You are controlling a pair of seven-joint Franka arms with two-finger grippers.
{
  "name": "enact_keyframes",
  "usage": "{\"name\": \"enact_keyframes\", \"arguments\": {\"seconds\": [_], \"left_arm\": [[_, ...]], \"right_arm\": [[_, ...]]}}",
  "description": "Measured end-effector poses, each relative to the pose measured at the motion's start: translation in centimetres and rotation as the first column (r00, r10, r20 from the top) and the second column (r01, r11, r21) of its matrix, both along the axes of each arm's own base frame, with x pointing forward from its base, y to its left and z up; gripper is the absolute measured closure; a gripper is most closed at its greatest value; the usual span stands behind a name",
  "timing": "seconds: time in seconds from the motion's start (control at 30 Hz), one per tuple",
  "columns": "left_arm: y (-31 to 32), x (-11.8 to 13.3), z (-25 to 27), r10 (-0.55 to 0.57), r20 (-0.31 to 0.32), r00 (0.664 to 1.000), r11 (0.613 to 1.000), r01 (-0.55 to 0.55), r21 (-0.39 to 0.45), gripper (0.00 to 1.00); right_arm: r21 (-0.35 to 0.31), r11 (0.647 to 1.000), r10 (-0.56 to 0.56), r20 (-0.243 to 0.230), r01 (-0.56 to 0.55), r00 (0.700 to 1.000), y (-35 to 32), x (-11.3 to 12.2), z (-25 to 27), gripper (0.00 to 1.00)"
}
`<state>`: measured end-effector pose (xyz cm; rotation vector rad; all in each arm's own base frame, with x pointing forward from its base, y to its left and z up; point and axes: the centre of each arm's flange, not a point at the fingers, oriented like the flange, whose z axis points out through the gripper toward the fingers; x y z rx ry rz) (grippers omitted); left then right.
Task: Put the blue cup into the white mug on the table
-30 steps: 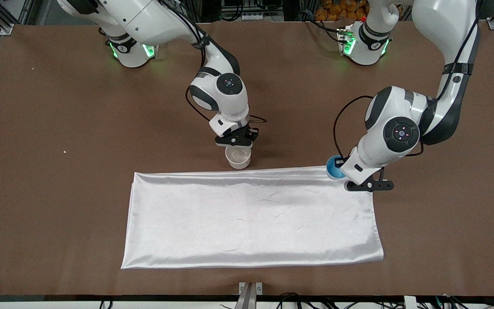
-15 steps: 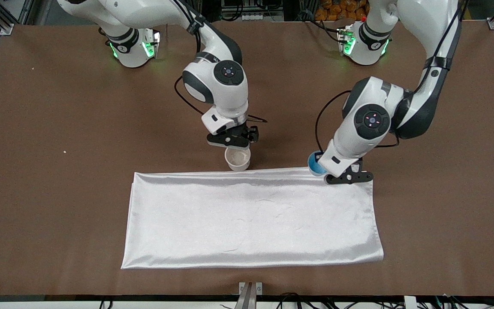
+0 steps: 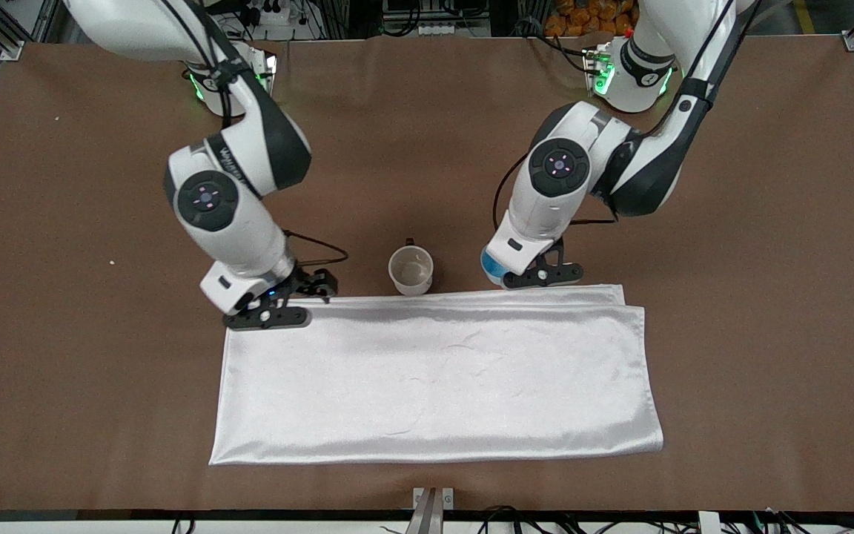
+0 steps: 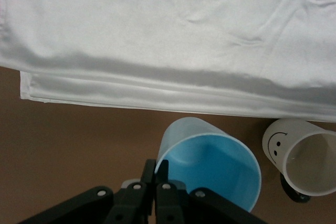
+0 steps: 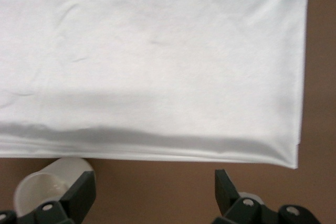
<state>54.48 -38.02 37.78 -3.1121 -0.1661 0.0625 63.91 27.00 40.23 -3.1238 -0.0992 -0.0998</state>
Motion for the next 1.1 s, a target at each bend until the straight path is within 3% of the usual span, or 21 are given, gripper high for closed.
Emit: {"name": "enact_keyframes", "arguments": {"seconds": [0.17, 0.33, 0.8, 1.1], "left_arm": [[-3.2, -1.6, -0.1, 0.026, 0.006, 1.000, 1.000, -0.026, -0.005, 0.96], [-6.8, -2.9, -0.5, 0.058, 0.016, 0.998, 0.998, -0.057, -0.023, 0.96], [-12.3, -3.9, -3.4, 0.171, 0.054, 0.984, 0.980, -0.164, -0.114, 0.96], [-14.0, -4.3, -5.0, 0.200, 0.055, 0.978, 0.972, -0.191, -0.140, 0.96]], "right_arm": [[-0.034, 0.999, 0.019, 0.005, -0.019, 1.000, -8.3, 3.0, 0.4, 0.00], [-0.045, 0.999, -0.003, -0.002, 0.003, 1.000, -14.0, 4.4, 0.2, 0.00], [-0.082, 0.987, -0.139, 0.014, 0.140, 0.990, -23.3, 5.4, 1.2, 0.00], [-0.087, 0.975, -0.197, 0.074, 0.204, 0.978, -27.1, 3.5, 8.3, 0.00]]}}
